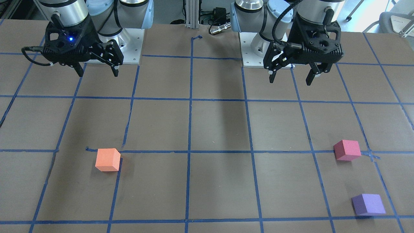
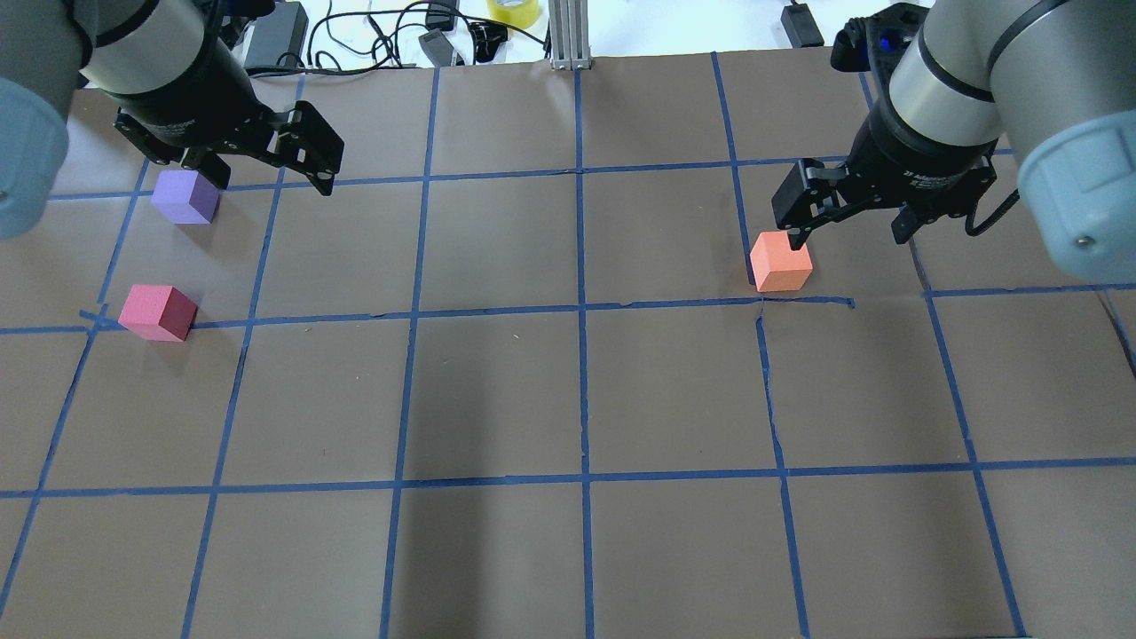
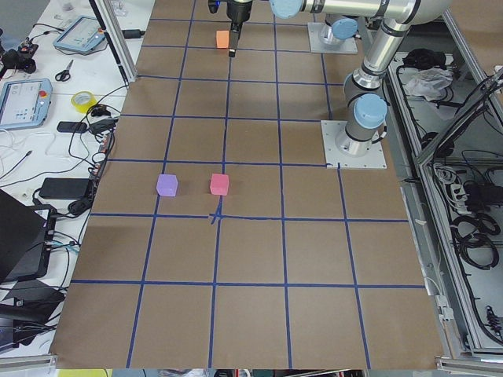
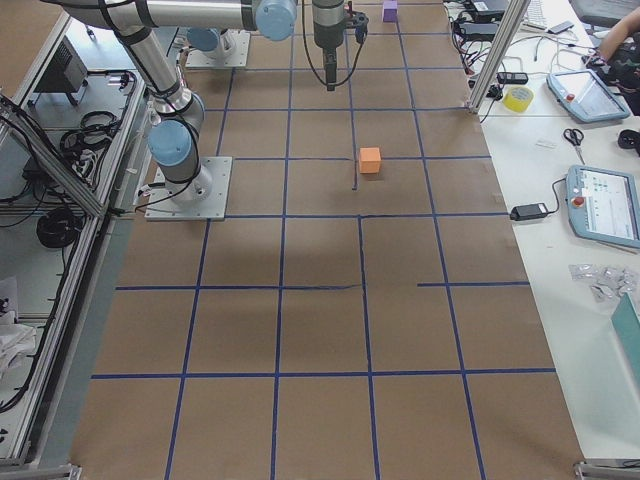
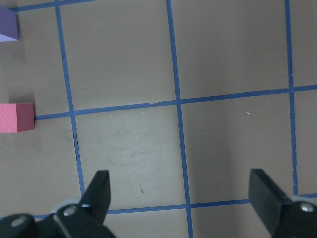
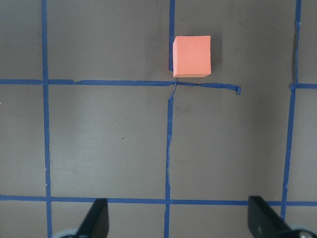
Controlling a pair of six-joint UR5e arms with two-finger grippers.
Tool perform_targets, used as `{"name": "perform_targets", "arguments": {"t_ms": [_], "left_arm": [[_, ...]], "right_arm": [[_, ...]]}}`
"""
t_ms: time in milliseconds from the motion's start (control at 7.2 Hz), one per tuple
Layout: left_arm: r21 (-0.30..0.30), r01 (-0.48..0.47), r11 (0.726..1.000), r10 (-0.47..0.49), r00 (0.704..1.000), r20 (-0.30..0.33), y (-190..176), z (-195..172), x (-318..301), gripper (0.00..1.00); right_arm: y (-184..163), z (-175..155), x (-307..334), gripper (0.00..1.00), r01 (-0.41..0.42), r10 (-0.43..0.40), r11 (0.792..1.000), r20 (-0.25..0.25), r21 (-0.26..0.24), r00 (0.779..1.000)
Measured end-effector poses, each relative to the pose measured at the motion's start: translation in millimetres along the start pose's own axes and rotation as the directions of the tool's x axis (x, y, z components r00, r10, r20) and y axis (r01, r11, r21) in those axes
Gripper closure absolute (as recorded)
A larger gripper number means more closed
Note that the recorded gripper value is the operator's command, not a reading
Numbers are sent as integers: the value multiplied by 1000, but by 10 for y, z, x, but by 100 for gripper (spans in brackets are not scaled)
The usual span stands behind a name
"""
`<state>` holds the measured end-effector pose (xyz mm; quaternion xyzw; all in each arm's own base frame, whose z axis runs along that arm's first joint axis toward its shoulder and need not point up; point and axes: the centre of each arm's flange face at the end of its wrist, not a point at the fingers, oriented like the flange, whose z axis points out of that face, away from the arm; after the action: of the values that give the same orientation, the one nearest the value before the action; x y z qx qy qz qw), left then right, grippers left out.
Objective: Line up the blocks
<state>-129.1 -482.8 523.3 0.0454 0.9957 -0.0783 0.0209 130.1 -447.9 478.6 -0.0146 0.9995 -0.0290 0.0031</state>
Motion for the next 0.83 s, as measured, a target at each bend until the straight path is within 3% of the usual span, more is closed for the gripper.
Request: {"name": "perform_targets", "arguments": {"t_ms": [833], "left_arm": [[-3, 0, 1000, 0, 1000, 0, 3, 9, 1, 0]], "right_arm": [[-304, 366, 68, 0, -6, 7, 1000, 8, -23, 1000]]}}
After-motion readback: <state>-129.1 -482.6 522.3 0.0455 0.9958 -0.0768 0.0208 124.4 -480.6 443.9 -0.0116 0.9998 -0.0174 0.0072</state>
